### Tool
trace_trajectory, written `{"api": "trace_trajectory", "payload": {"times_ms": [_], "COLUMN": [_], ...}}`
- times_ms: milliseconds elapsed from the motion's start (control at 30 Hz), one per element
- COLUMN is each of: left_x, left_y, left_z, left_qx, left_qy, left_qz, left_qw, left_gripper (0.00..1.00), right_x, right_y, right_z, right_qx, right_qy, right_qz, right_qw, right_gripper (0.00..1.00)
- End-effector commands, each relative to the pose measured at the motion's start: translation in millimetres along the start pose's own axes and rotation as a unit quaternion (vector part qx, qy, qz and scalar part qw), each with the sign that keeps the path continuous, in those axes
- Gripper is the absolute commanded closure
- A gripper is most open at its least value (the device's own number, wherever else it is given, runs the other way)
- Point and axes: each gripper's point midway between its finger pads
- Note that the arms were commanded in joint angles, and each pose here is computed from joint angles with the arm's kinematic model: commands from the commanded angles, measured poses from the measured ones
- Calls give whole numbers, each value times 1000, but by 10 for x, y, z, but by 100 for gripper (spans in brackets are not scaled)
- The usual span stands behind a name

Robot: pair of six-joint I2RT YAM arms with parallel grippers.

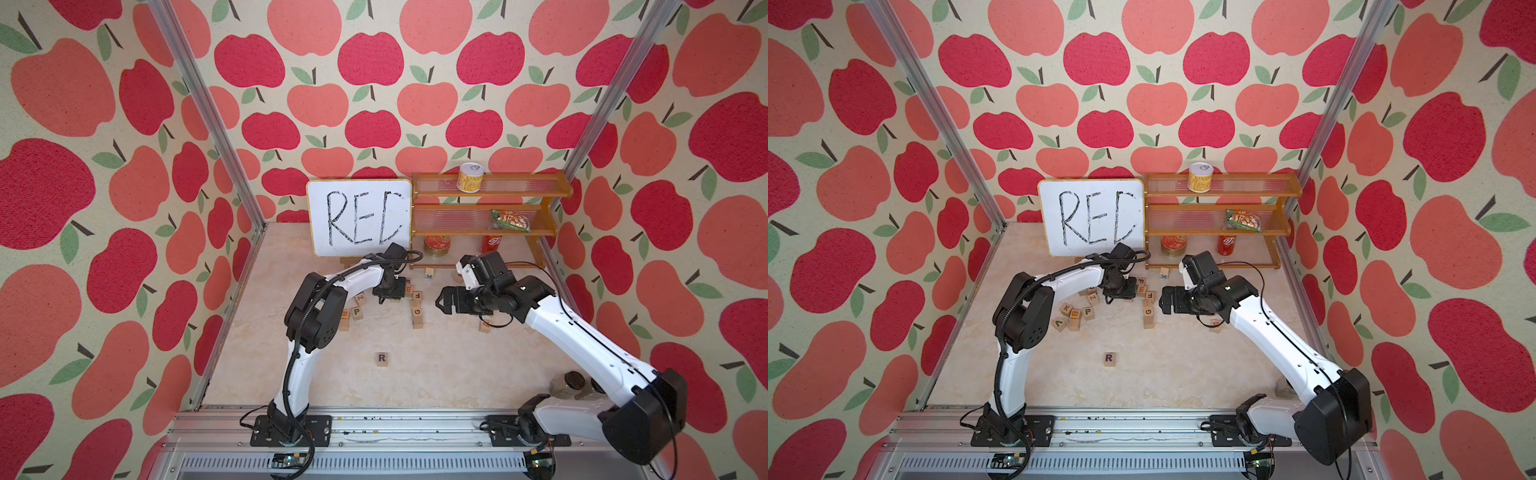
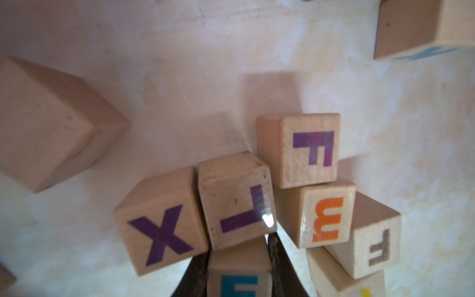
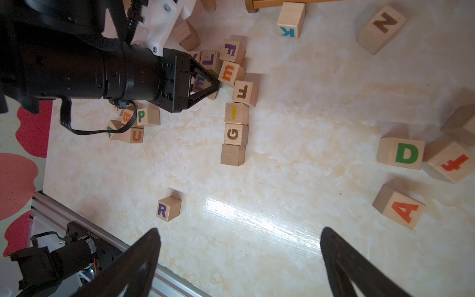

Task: Assemble the uppercase word "red" with letter blocks
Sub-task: Pick up the letter block from the center of the board.

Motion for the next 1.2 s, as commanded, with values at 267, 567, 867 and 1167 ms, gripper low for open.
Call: {"api": "trace_trajectory", "payload": {"times_ms": [267, 567, 867, 1167], "left_x": [215, 325, 450, 535], "left_y": [-123, -241, -459, -697], "left_z": [20, -82, -224, -345], "left_qx": [39, 41, 42, 44], "left_qy": [19, 30, 40, 52], "left_qz": [7, 4, -3, -8], "left_qw": [999, 999, 998, 998], "left_gripper": [87, 88, 88, 88], "right_x": [27, 90, 162, 219], "right_y": [-89, -191, -357, -541], "right_z": [27, 60, 88, 81], "right_qx": [-2, 0, 3, 2], "right_qy": [21, 31, 40, 46], "right_qz": [7, 3, 3, 4], "right_qw": [1000, 1000, 999, 999], "right_gripper": [1, 1, 1, 1]}}
Point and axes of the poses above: each gripper's point midway between its finger pads, its own x axis back along the fingers, its own z axis along the line the jaws close on, y = z × x, and after that the axes turned 5 degrees about -x, right-handed
